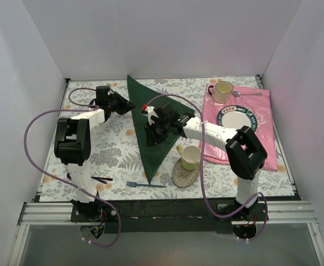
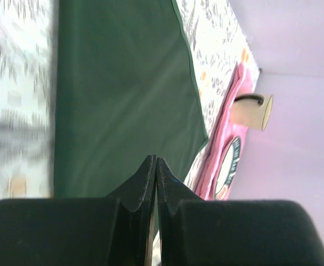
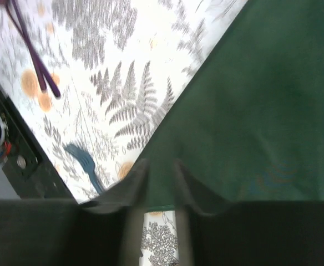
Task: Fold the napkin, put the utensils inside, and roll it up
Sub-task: Fold the napkin
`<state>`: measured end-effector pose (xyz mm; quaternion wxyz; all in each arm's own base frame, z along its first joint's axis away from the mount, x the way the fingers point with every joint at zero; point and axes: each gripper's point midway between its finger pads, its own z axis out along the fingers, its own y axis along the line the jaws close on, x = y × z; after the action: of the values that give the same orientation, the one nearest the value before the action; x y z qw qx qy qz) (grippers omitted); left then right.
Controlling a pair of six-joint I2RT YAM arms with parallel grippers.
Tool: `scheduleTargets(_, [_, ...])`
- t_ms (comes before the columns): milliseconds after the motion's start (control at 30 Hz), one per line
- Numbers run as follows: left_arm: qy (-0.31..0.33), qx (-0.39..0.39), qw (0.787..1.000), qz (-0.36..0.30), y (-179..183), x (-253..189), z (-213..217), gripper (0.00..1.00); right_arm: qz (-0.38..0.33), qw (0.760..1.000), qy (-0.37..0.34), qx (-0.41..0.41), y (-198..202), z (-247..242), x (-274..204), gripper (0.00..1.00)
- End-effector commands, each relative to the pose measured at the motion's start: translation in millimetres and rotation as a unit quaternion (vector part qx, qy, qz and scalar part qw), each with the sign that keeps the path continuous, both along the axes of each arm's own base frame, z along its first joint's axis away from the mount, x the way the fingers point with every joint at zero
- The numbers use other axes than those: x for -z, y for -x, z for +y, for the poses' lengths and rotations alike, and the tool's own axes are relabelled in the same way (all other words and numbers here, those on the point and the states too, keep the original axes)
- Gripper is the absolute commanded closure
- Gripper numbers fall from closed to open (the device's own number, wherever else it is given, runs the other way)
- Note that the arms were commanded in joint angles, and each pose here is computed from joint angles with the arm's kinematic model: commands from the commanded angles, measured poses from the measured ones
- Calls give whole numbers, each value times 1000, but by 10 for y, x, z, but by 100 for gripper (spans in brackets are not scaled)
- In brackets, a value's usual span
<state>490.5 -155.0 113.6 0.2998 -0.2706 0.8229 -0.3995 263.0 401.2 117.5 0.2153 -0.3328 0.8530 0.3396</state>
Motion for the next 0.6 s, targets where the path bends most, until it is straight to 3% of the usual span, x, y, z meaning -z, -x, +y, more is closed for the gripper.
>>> scheduleTargets(0, [67,20,996,-45,-524,-86,-108,100,20,999,-28,-38,180,142,84,80])
scheduleTargets(200, [44,6,998,-51,-867,187,-13,100,56,996,-10,-65,417,265,409,89])
scheduleTargets(567, [39,-16,999,-14,-899,619,53,100,89,992,36,-82,713,198,821,92])
